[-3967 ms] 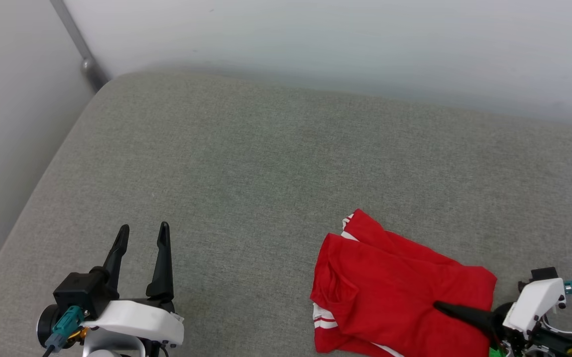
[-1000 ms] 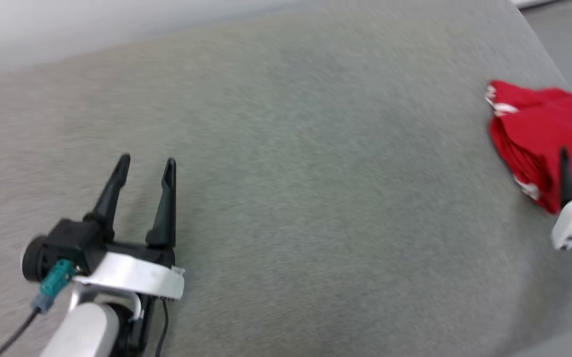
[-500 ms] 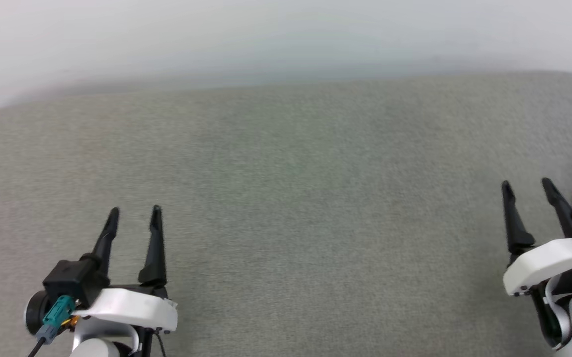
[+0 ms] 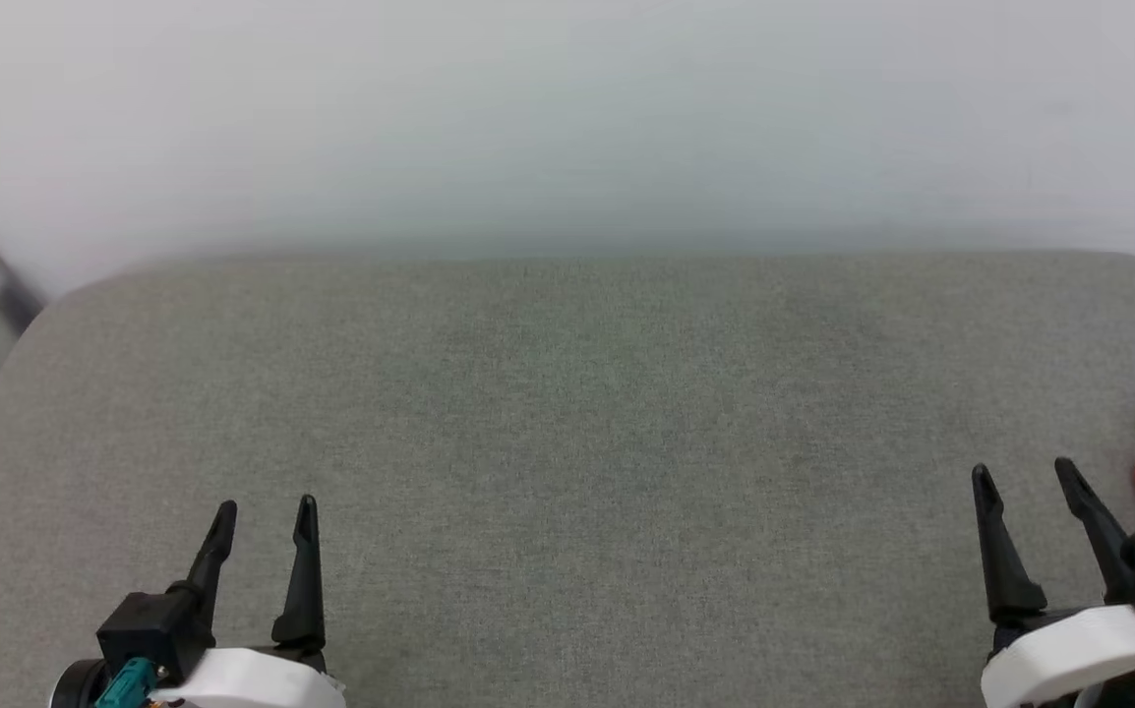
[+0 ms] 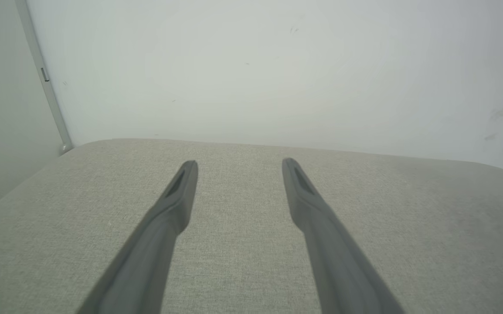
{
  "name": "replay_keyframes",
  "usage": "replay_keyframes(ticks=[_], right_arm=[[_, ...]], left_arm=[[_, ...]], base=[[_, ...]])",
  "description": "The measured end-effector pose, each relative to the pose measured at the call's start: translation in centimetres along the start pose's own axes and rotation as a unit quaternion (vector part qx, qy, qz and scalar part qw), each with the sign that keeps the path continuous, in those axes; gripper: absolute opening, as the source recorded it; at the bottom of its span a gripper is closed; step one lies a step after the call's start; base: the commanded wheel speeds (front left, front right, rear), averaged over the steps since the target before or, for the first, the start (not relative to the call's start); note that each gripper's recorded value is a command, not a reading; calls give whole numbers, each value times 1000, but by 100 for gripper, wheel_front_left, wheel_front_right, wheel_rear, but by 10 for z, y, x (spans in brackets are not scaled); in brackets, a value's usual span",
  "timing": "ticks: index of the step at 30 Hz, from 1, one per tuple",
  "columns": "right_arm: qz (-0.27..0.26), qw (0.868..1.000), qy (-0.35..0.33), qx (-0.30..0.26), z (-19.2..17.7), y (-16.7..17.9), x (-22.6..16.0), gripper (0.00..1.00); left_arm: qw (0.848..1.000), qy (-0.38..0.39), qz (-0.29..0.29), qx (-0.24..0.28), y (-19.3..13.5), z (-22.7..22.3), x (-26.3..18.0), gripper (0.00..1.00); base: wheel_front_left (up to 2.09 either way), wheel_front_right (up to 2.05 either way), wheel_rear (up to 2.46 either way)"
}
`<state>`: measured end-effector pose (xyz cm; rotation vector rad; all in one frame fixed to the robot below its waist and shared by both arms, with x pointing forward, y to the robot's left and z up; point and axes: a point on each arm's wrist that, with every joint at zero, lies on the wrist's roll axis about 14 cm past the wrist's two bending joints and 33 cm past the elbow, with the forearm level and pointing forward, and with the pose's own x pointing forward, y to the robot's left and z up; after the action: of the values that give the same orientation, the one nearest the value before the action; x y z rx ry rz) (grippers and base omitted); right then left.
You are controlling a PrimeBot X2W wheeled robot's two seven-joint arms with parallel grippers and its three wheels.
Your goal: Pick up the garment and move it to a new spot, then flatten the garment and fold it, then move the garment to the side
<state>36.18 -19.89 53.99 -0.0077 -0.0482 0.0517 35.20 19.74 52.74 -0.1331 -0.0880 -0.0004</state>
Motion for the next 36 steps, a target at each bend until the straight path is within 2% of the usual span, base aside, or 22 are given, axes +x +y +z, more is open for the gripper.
replay_keyframes(ticks=[12, 32, 33, 36], right_arm=[[-5, 1000, 0, 15, 7, 7, -29, 100], [9, 999, -3, 31, 10, 19, -31, 100], [9, 999, -3, 31, 9, 19, -31, 0], [10, 999, 12, 33, 0, 20, -32, 0]], left_arm=[[1000, 18, -10, 5, -3, -10, -15, 100], [1000, 26, -7, 5, 2, -15, -16, 100], [1000, 26, -6, 5, 2, -15, -16, 0], [999, 45, -2, -1, 1, -27, -22, 0]], base=[[0, 0, 0], [0, 0, 0], [0, 0, 0], [0, 0, 0]])
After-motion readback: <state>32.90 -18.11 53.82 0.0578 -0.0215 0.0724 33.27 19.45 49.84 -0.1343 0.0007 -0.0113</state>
